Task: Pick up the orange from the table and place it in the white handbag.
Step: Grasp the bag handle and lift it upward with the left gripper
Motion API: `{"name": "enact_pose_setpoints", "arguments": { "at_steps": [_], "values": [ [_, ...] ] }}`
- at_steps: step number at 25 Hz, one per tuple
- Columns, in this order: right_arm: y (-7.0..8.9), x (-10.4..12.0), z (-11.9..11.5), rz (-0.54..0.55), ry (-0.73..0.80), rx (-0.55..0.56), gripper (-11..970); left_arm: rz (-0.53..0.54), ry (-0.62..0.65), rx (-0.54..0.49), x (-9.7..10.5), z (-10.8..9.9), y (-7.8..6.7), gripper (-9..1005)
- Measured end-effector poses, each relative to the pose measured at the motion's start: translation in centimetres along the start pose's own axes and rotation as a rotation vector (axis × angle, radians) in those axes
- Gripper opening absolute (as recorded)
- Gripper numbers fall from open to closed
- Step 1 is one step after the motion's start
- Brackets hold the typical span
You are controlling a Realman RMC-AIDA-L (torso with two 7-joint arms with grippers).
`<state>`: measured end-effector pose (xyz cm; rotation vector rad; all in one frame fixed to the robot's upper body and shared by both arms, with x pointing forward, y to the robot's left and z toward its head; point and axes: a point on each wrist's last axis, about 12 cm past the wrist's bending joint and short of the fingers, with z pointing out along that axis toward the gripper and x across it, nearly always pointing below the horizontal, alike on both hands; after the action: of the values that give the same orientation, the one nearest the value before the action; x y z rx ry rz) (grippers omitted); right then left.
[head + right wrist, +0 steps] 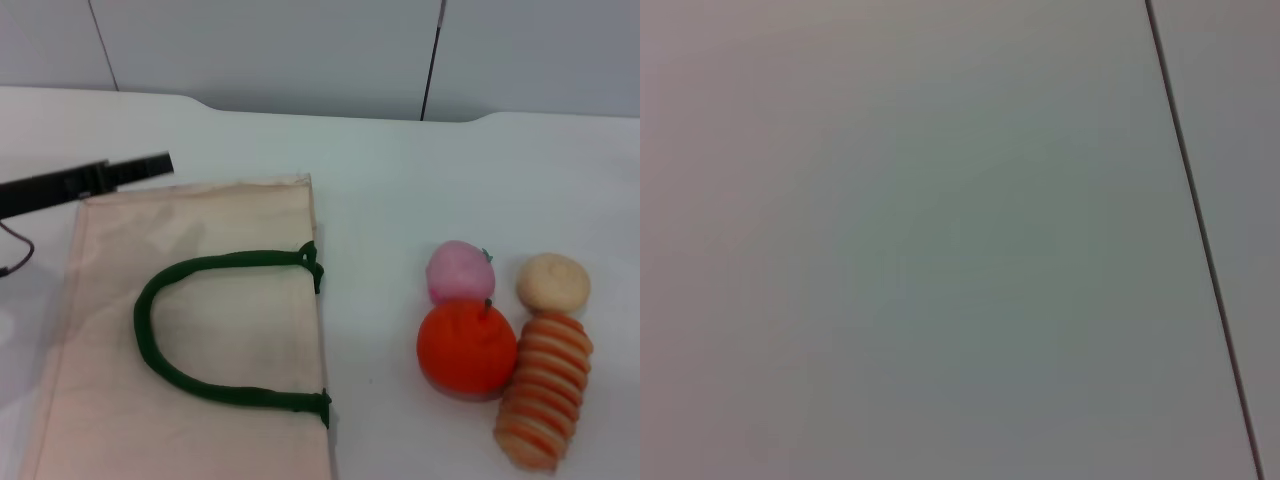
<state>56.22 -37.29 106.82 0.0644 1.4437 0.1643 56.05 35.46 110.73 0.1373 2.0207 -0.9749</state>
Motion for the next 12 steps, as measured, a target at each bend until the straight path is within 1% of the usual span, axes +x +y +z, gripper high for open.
{"name": "enact_pose_setpoints", "arguments": {
  "at_steps": [3,8,12],
  "values": [
    [-0.1,0.0,-0.1,-0.001,0.0,0.001,879,-0.014,0.096,-0.005,0.1,-0.2,-0.3,507],
    [-0.1,0.0,-0.1,-0.003,0.0,0.002,879,-0.03,0.221,0.016,-0.3,-0.7,-1.1,507],
    [-0.1,0.0,-0.1,-0.003,-0.001,0.002,879,-0.039,0.324,-0.013,-0.6,-0.7,-1.3,507]
  ]
}}
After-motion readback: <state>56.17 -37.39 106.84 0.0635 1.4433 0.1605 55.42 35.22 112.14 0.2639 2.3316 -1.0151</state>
